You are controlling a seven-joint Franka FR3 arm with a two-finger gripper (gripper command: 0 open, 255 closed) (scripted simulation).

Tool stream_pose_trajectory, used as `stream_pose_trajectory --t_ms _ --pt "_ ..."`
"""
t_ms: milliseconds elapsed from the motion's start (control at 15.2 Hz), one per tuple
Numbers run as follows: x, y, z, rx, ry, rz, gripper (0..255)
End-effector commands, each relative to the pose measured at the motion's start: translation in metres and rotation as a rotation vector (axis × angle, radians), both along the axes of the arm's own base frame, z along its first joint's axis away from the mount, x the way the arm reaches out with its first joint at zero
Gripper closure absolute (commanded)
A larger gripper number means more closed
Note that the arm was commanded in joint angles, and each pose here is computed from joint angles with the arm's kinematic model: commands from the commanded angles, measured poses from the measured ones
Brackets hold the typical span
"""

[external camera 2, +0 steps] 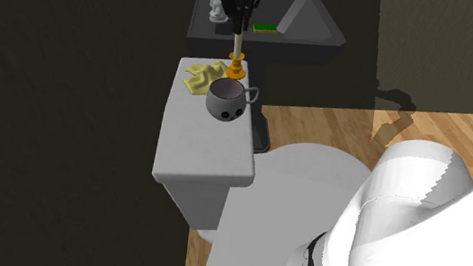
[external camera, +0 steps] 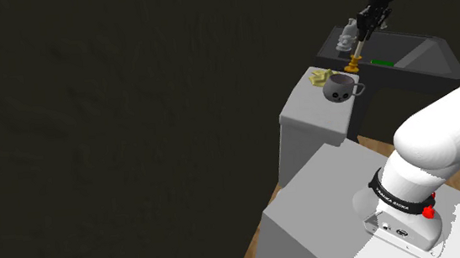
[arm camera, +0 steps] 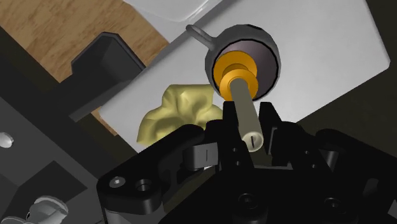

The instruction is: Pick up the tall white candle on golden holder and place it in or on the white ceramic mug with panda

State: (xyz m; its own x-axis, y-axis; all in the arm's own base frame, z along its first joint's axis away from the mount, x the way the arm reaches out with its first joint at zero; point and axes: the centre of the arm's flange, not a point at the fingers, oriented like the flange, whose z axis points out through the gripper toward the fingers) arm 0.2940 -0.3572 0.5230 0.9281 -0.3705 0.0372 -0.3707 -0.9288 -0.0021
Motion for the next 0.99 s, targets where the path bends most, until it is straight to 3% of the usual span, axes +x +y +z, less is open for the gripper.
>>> stream_pose_trajectory --t_ms 0,396,858,924 --pt "0.0 0.0 -0.01 0.0 0.0 0.0 255" --pt "0.0 0.0 -0.041 0.0 0.0 0.0 255" --pt "0.0 0.0 -0.041 0.0 0.0 0.0 255" --pt "0.0 0.0 -0.041 0.0 0.0 0.0 0"
